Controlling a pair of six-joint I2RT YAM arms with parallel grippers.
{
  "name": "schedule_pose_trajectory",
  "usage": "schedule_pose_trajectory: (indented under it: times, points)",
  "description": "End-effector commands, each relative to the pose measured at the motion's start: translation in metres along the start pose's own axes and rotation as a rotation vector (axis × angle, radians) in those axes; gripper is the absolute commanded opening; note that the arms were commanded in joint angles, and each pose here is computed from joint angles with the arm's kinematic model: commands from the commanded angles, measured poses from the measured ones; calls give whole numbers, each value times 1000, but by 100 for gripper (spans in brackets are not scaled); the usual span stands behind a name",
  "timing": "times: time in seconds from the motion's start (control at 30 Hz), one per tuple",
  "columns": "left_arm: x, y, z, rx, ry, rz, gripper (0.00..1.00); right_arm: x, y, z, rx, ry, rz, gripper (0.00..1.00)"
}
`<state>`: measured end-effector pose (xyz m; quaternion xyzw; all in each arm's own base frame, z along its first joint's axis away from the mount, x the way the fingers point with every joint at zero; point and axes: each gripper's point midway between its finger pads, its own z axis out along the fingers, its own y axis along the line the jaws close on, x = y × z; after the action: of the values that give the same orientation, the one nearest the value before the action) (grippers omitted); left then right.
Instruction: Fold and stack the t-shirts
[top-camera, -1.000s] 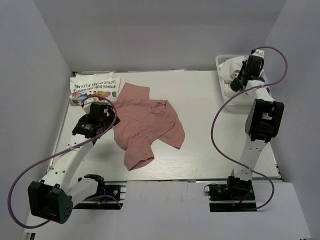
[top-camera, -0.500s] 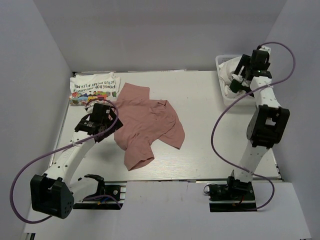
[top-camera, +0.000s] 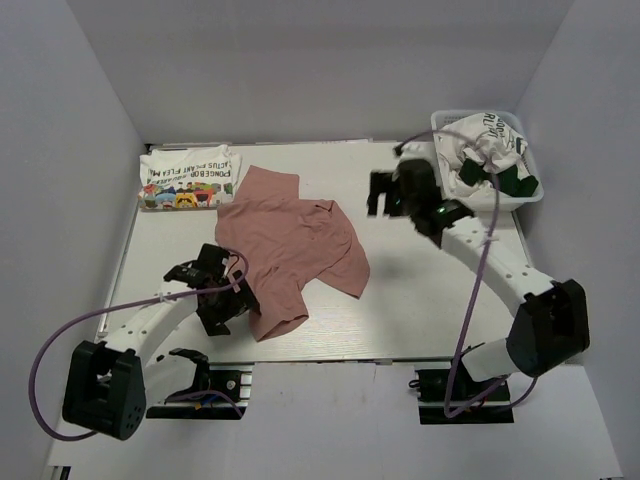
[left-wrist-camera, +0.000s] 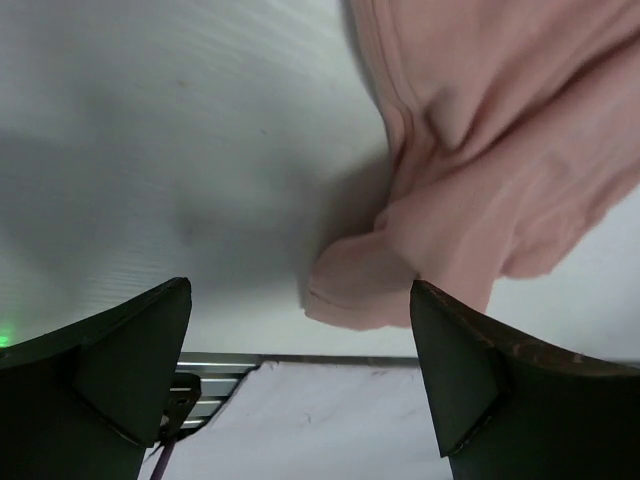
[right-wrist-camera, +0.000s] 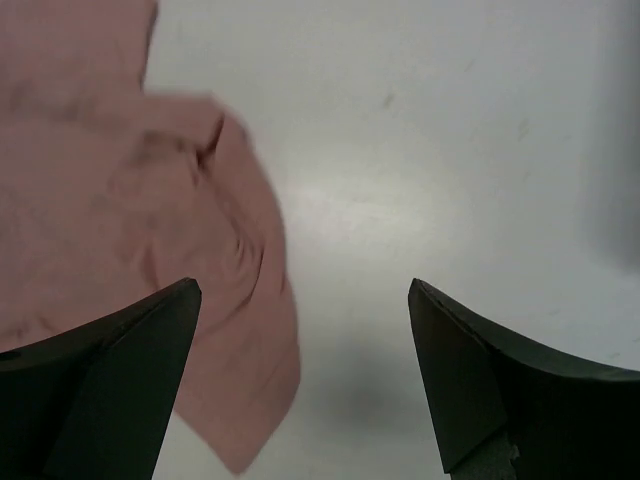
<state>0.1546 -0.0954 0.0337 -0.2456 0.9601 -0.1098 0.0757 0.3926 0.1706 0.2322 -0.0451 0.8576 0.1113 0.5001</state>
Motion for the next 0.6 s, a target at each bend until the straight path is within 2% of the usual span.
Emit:
schedule_pose_trajectory:
  times: [0.0, 0.07, 0.1, 0.13, 0.2, 0.23, 0.47, 0.5, 0.57]
  points:
    - [15, -19, -5, 147, 28, 29, 100, 84, 45, -7, -83, 171, -26, 90]
    - [16, -20, -4, 156, 24, 41, 100, 119, 63, -14, -125, 235, -41, 90]
    - [21, -18, -2, 155, 43, 39, 91, 123, 69, -21, -143, 238, -43, 90]
    - [24, -15, 3, 154, 36, 50, 87, 150, 83, -31, -183, 293, -77, 90]
    - [27, -17, 6, 177, 39, 62, 83, 167, 92, -39, -205, 332, -96, 90]
    - [30, -19, 7, 194, 49, 64, 83, 190, 97, -46, -221, 375, -133, 90]
    - [46, -21, 29, 222, 81, 77, 82, 241, 85, -39, -138, 466, -176, 90]
    - [45, -19, 32, 213, 73, 64, 80, 246, 81, -34, -109, 469, -187, 90]
    - [45, -22, 33, 225, 69, 76, 69, 251, 80, -28, -81, 468, -169, 90]
